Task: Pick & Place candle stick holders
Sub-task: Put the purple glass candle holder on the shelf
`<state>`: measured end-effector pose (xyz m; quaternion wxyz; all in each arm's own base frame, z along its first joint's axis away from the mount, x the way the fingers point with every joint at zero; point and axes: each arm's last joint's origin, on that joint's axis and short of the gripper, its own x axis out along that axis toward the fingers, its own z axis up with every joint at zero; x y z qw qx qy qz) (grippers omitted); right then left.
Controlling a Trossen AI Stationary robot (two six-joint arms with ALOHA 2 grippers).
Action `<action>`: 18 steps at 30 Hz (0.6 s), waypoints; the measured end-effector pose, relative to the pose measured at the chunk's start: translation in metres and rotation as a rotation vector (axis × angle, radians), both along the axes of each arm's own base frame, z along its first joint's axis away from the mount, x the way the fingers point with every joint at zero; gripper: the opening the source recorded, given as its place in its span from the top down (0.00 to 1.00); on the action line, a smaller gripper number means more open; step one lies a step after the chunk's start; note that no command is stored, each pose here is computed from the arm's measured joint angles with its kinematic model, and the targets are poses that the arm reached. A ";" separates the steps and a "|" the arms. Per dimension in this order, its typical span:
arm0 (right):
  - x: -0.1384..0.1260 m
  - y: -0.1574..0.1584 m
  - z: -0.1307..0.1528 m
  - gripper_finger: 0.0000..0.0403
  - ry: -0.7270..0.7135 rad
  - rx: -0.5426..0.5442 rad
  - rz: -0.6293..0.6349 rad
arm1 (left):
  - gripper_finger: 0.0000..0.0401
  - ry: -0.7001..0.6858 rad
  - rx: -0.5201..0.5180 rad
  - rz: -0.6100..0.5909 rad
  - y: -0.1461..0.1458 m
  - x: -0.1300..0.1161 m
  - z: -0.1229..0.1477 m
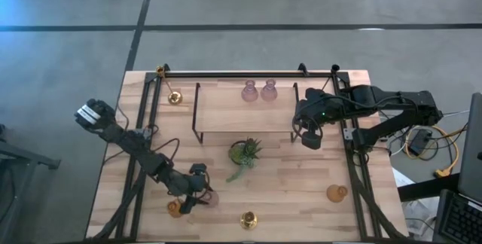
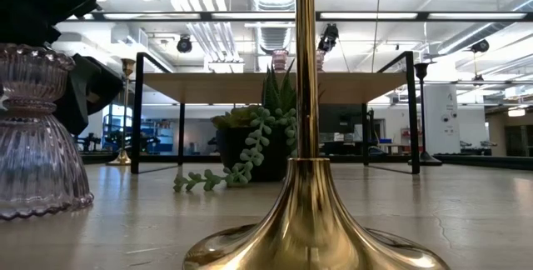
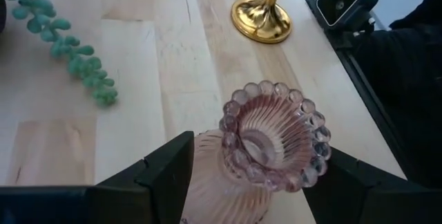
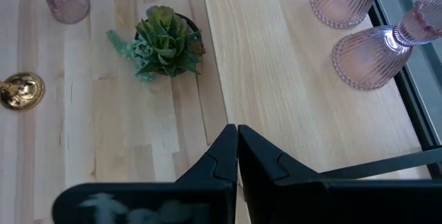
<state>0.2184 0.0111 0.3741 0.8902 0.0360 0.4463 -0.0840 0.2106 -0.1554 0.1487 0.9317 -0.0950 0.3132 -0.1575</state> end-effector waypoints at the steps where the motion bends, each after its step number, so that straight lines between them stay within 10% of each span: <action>1: 0.000 0.000 0.000 0.98 0.000 0.000 0.000 | 0.39 -0.002 0.005 -0.003 0.000 0.000 0.000; 18: 0.002 0.000 0.001 0.98 -0.020 -0.013 0.020 | 0.69 -0.085 0.114 -0.067 0.006 0.004 0.000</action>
